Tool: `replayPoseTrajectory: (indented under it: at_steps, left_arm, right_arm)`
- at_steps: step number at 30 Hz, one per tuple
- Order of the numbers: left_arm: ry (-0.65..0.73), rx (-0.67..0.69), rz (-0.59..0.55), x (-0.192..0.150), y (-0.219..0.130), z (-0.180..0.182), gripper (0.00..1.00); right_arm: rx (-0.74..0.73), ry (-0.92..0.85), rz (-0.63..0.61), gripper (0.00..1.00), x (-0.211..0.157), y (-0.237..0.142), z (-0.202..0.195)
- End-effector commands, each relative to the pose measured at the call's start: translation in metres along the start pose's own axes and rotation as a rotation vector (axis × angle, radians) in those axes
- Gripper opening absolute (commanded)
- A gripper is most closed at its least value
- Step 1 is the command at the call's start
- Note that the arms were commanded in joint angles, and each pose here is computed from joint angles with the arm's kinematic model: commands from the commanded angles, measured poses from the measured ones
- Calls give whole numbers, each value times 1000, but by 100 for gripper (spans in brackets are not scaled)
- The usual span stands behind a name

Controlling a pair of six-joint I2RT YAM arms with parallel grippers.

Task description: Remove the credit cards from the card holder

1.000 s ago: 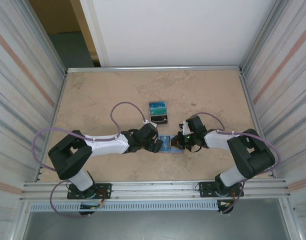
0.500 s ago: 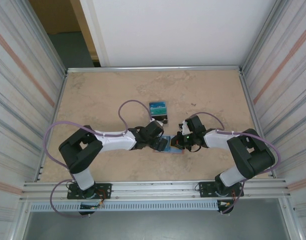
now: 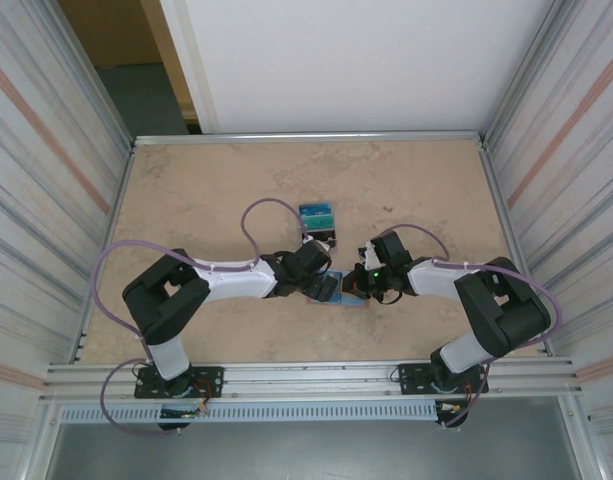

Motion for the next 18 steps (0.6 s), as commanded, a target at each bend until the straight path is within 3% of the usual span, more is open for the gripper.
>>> replayPoseTrajectory:
  at_steps: [1, 6, 18]
  left_arm:
    - [67, 85, 134, -27, 7, 10, 99]
    - [68, 102, 126, -29, 0, 14, 99]
    - [64, 95, 116, -28, -3, 14, 99]
  right_arm:
    - [-6, 12, 2, 5, -1, 0, -5]
    - [-6, 21, -7, 1, -2, -3, -8]
    - [6, 23, -30, 3, -2, -12, -7]
Point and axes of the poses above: each hand's point on the last joint's axis, 136 mm out from that joint toward the fingers, its own y axis out along the fingers, its own z axis along the line the jaws close on, x = y × z, the point moved 9 cm from there along -y, back along the fingers, and after that the axes turned 2 degrees about y, right-handed, at the moved point
